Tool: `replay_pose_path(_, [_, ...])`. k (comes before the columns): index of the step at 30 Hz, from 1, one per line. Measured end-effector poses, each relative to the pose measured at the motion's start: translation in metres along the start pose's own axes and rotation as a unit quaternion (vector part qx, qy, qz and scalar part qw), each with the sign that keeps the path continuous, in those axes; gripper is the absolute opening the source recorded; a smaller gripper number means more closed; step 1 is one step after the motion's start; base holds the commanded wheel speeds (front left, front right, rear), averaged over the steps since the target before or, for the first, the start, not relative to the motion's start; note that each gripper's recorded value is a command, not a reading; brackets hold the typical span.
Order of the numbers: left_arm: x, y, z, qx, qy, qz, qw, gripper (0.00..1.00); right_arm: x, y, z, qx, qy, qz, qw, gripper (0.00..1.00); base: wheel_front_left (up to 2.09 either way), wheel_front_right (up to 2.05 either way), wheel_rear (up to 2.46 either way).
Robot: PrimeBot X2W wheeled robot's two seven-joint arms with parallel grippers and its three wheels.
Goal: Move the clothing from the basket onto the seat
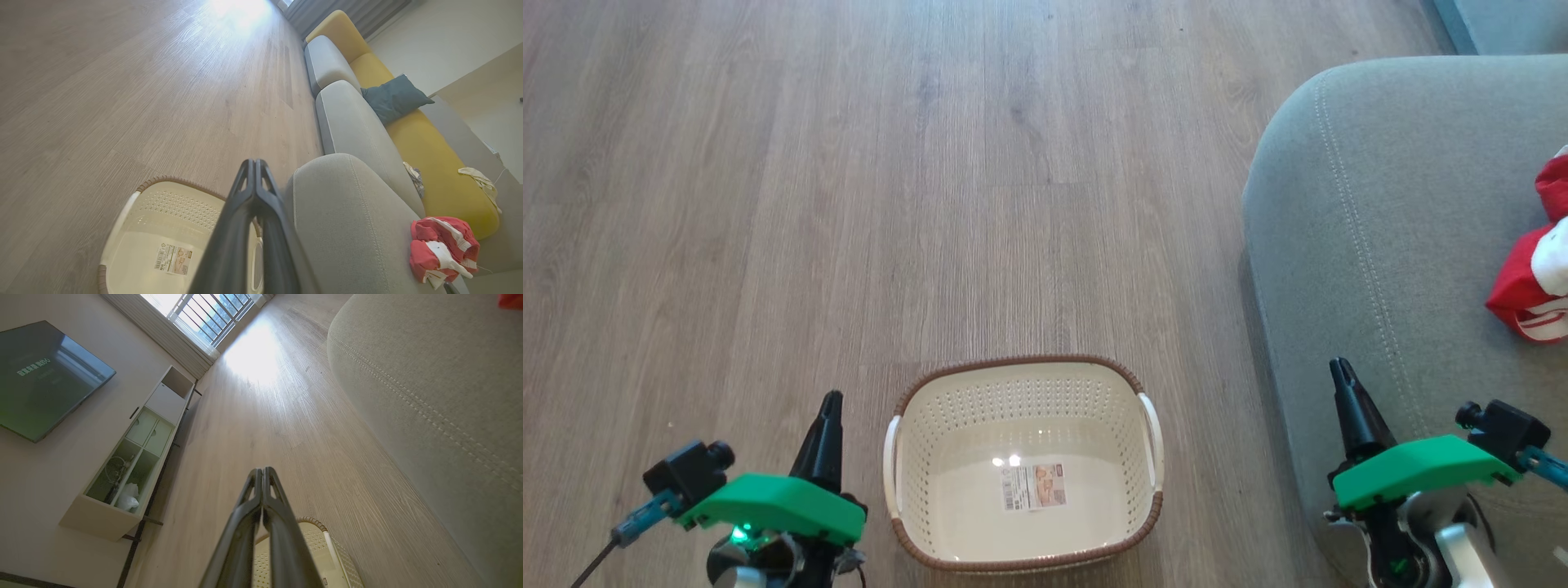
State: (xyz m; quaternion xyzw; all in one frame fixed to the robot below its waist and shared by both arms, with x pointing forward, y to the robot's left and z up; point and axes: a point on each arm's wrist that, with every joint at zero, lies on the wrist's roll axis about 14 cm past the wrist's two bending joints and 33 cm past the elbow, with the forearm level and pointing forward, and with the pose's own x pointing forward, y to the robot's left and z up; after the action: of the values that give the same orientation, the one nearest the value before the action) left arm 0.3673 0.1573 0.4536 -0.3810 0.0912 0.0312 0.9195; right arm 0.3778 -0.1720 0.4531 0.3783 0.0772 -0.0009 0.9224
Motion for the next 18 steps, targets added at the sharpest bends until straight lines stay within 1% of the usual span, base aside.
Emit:
replay_pose_path(9, [0.000, 0.002, 0.000, -0.052, 0.008, 0.000, 0.999, 0.00, -0.001, -0.003, 0.005, 0.052, -0.005, -0.007, 0.999, 0.00, 0.00, 0.00, 0.00])
replay_pose_path(18, [0.000, 0.004, 0.004, -0.105, 0.009, 0.001, 0.994, 0.00, -0.001, -0.005, 0.011, 0.104, -0.012, -0.011, 0.994, 0.00, 0.00, 0.00, 0.00])
